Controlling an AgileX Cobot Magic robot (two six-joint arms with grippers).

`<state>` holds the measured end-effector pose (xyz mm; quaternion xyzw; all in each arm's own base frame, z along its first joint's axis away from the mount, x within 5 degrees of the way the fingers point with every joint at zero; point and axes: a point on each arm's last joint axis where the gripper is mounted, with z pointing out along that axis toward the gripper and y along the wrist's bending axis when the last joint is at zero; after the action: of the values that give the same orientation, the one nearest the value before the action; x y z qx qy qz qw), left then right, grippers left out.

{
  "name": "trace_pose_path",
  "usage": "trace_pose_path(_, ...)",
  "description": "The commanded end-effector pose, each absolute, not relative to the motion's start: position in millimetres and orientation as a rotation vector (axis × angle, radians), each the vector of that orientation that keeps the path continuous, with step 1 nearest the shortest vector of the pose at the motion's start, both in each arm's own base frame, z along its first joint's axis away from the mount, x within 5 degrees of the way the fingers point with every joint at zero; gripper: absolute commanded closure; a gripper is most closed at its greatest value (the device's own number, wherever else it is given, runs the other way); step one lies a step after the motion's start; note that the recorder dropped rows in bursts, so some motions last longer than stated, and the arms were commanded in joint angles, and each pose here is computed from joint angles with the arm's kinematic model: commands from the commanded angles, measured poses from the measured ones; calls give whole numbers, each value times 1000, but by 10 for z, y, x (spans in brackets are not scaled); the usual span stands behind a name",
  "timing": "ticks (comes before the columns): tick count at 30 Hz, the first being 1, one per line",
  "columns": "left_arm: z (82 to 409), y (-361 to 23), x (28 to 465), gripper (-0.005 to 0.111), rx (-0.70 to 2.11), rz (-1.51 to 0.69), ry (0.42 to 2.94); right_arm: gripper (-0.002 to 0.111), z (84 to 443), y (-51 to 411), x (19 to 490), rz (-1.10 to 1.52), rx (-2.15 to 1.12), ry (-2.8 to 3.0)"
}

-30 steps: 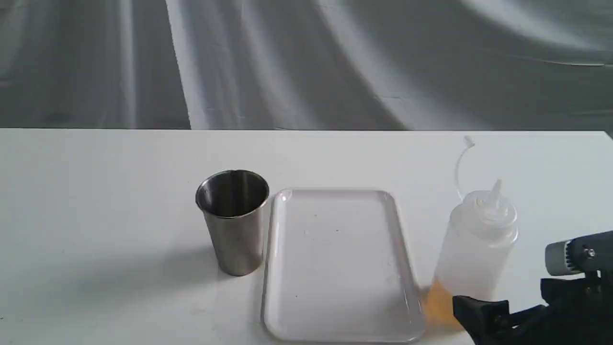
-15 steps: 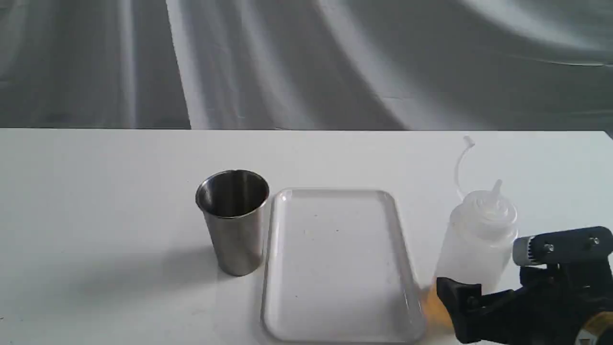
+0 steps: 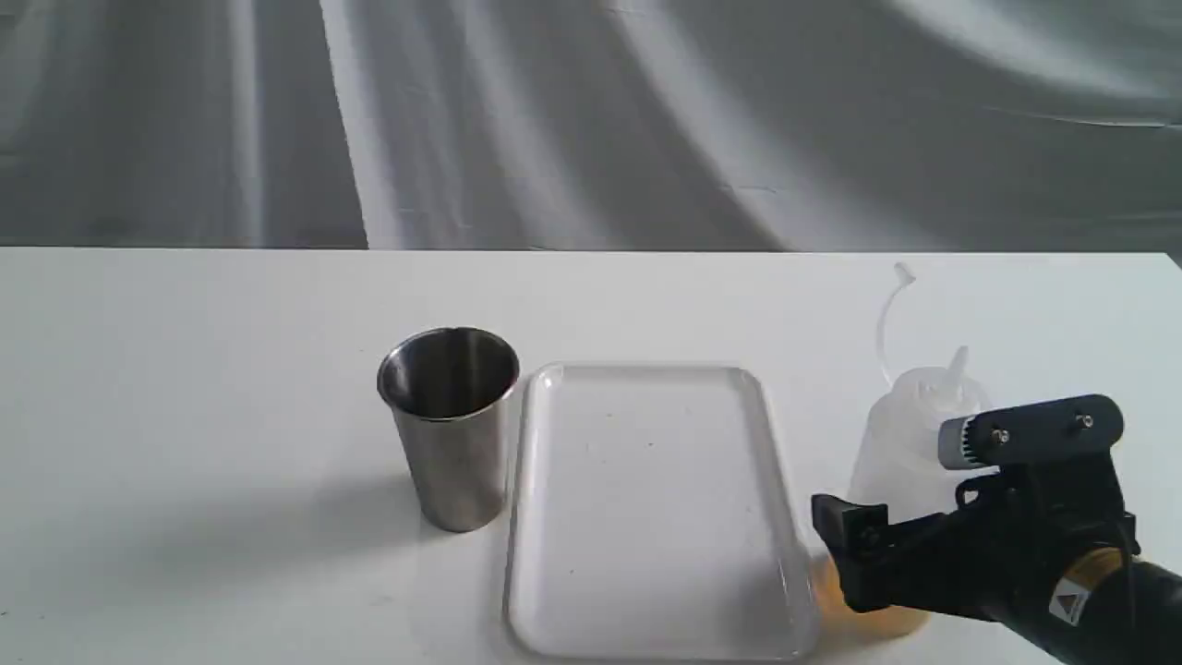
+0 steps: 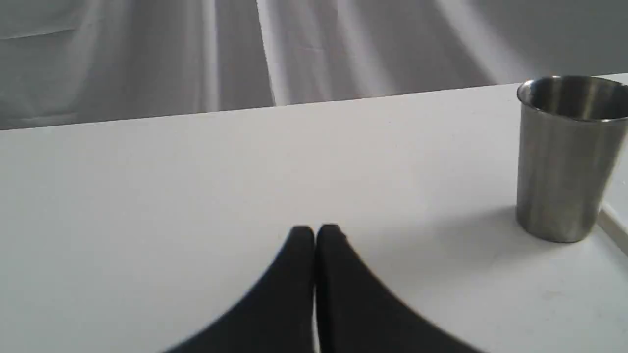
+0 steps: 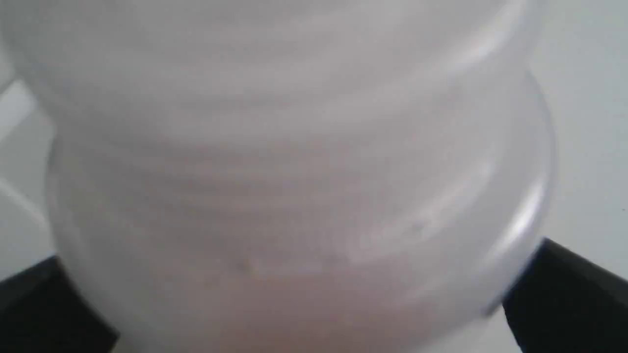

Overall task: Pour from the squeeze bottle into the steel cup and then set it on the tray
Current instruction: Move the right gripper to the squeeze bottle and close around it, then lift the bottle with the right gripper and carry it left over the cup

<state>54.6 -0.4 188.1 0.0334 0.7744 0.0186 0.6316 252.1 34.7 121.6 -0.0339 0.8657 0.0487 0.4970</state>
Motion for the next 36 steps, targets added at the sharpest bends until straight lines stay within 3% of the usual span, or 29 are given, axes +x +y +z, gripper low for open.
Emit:
trace_pose_path(1,1874,-4,547,107,71,40,1767,12,1234,322,2539,107,-68,2074)
trace_pose_path(4,1874,-4,547,107,71,40,1767,23,1234,322,2539,107,-68,2074)
trace_pose_path(12,1874,-4,547,107,71,40,1767,69,1232,330,2538,111,-80,2076)
trace_pose_path(18,1874,-4,547,107,71,40,1767,90,1231,329,2535,113,-75,2081)
trace_pose_path(25,1874,-4,547,107,73,42,1767,95,1480,327,2487,118,-83,2034)
trace_pose_path(36,1874,-4,547,107,71,40,1767,95,2257,339,2551,0,-298,2124)
